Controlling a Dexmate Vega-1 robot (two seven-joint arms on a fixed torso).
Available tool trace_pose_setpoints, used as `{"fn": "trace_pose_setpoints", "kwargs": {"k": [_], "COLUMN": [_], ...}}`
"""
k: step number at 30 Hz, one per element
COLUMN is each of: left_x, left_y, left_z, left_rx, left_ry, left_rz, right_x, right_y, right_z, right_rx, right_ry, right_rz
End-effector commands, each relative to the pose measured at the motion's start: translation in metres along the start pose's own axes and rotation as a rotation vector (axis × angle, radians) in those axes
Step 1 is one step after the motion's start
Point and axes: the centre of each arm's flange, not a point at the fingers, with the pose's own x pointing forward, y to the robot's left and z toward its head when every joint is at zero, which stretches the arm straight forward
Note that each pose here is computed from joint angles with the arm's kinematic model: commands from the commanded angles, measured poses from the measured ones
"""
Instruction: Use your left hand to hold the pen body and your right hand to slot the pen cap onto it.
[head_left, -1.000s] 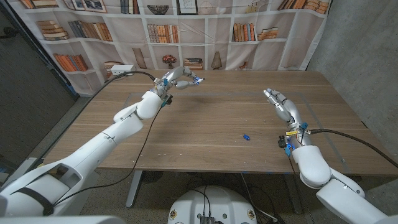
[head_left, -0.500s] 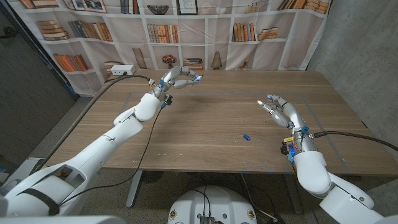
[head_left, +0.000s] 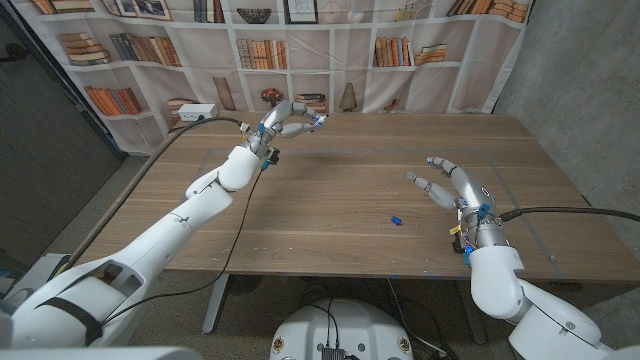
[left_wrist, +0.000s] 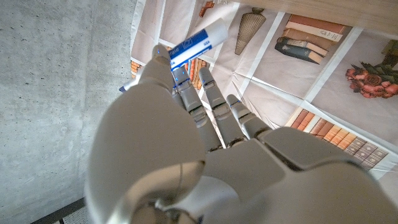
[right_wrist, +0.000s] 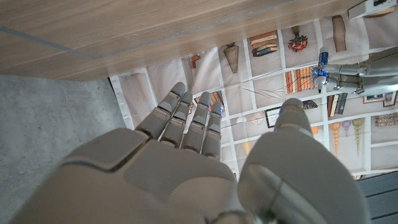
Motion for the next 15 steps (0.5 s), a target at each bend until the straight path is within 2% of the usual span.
{"fn": "trace_pose_setpoints", "kwargs": {"k": [1, 6, 15], "left_x": [0.001, -0.002, -0.003], "left_y": [0.004, 0.007, 0.015], "left_z": [-0.001, -0.003, -0.006], "left_rx": [-0.008, 0.004, 0.063], "left_ry": [-0.002, -0.001, 0.007], "left_rz": [-0.004, -0.019, -0.060], "right_x": [-0.003, -0.002, -0.006], "right_y": [0.006, 0.011, 0.026], "right_z": [0.014, 0.017, 0.028], "right_rx": [-0.154, -0.160, -0.282], "right_ry": [0.026, 0.035, 0.063], "right_rz": [0.060, 0.095, 0.148]}}
